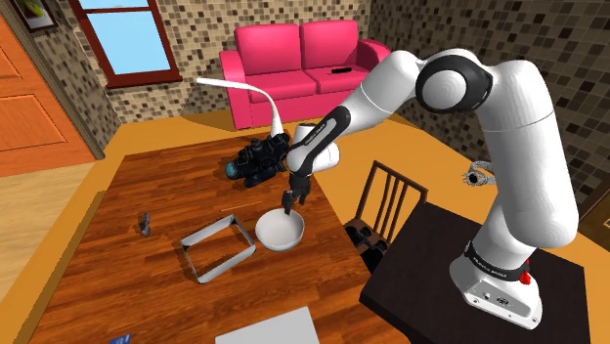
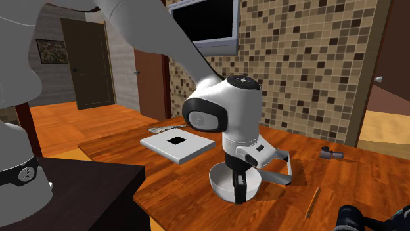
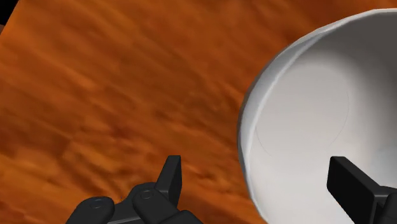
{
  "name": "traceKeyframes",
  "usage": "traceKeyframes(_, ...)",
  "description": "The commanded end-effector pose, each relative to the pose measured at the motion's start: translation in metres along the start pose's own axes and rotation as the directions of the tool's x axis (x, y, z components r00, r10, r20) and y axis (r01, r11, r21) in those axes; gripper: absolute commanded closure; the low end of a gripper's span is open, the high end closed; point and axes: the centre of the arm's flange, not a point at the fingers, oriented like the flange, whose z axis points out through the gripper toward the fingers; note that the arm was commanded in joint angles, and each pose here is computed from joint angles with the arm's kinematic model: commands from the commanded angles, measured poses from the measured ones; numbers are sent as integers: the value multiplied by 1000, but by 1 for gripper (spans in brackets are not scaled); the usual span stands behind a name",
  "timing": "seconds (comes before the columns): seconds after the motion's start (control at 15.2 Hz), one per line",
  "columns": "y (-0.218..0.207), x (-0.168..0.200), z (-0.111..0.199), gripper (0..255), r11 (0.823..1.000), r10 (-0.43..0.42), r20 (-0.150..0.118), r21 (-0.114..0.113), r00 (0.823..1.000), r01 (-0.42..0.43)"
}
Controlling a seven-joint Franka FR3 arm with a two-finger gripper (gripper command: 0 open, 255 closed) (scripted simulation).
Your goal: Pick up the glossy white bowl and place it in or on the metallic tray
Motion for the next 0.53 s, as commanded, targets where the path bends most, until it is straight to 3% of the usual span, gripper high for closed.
traceKeyframes(0.0,1,2,12,0,1000,0,-1,2,1000,0)
traceKeyframes(0.46,1,2,41,0,1000,0,-1,2,1000,0)
